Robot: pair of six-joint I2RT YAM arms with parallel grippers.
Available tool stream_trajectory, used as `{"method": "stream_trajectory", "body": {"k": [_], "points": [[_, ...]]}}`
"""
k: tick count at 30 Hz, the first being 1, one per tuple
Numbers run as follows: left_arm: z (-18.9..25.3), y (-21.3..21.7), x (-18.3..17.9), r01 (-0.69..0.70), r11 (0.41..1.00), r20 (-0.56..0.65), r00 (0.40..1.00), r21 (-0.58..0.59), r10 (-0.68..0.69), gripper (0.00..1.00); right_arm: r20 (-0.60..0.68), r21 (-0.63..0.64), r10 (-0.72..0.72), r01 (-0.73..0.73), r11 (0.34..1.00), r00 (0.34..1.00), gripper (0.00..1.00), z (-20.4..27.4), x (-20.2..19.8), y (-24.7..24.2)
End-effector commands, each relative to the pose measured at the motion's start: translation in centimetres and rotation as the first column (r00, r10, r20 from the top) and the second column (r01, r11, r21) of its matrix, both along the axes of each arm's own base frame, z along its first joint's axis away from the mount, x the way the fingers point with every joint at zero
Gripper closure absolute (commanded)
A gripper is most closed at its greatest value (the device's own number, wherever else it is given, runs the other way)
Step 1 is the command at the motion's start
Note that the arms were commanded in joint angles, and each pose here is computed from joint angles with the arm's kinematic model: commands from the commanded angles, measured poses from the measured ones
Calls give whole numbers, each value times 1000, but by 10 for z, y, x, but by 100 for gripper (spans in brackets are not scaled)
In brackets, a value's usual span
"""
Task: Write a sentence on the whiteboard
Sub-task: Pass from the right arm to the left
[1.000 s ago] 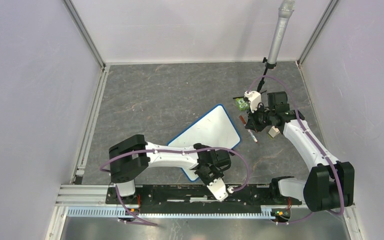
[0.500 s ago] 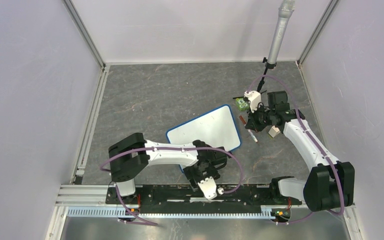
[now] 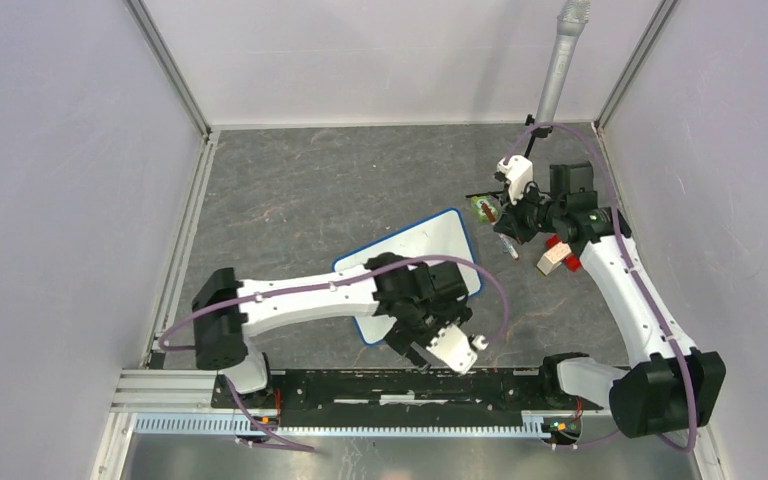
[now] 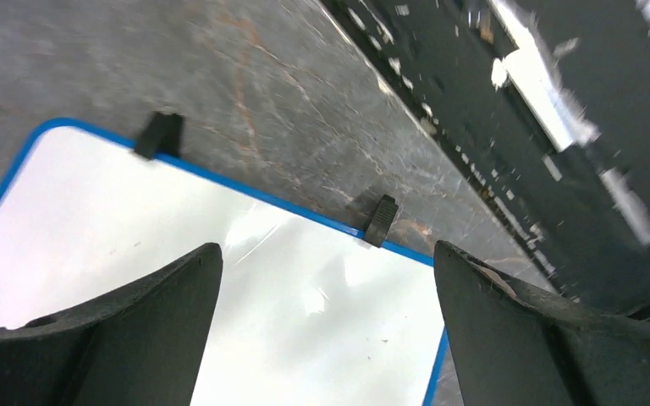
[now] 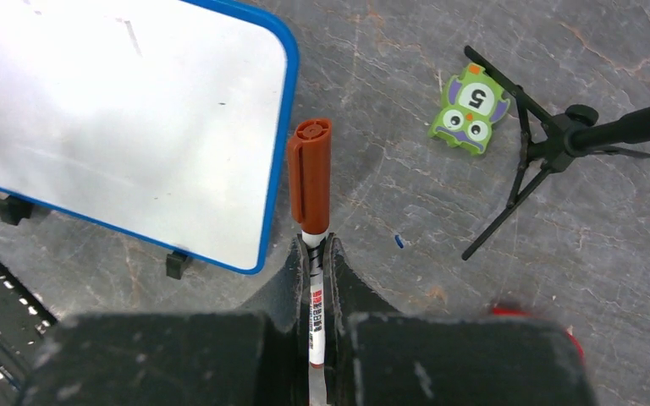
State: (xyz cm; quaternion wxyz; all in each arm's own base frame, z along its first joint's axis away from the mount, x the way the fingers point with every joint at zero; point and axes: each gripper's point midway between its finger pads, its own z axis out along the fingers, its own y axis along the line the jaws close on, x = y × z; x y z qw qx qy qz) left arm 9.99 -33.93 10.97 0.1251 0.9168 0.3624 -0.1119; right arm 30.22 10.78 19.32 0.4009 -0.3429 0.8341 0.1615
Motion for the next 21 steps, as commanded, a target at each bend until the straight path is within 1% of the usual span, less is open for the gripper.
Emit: {"method": "stream_trajectory", "body": {"k": [1,3,4,6,7,8,10,11,13,15,17,19,20,21], "points": [[83,-11,-17,-311,934,-233,935,-175,268,0,44,86,90,-93,992,995,100,31,-15,19],[123,-7,-11,-460,853,-369,859,-248,356,0,47,122,135,-140,983,990,100,37,-22,31],[140,-3,-1,-548,792,-439,801,-267,406,0,53,134,159,-165,977,986,100,41,-24,37],[176,12,28,-713,633,-548,672,-300,497,0,73,156,198,-207,966,978,100,50,-28,49],[188,23,49,-794,533,-598,587,-293,546,0,92,164,219,-232,959,971,100,57,-30,56],[199,33,64,-853,442,-642,506,-276,575,0,106,170,240,-256,952,965,100,62,-32,63],[214,55,96,-930,269,-700,366,-251,613,0,124,187,303,-322,928,945,100,71,-39,80],[220,64,103,-936,241,-708,352,-258,612,0,125,200,347,-366,909,930,100,75,-45,91],[231,78,104,-903,278,-707,430,-328,561,0,117,230,419,-435,871,901,100,80,-56,110],[243,86,94,-838,343,-704,544,-424,458,0,105,264,484,-494,829,869,100,82,-70,129],[243,87,85,-777,414,-675,623,-474,396,0,86,284,543,-543,790,835,100,80,-84,147],[236,84,77,-731,474,-664,666,-491,339,0,63,304,592,-581,756,803,100,76,-97,161],[232,83,72,-693,513,-647,698,-506,306,2,50,313,610,-593,742,791,100,75,-102,166],[229,83,69,-667,540,-633,719,-513,287,5,32,323,628,-603,729,777,100,71,-108,170]]}}
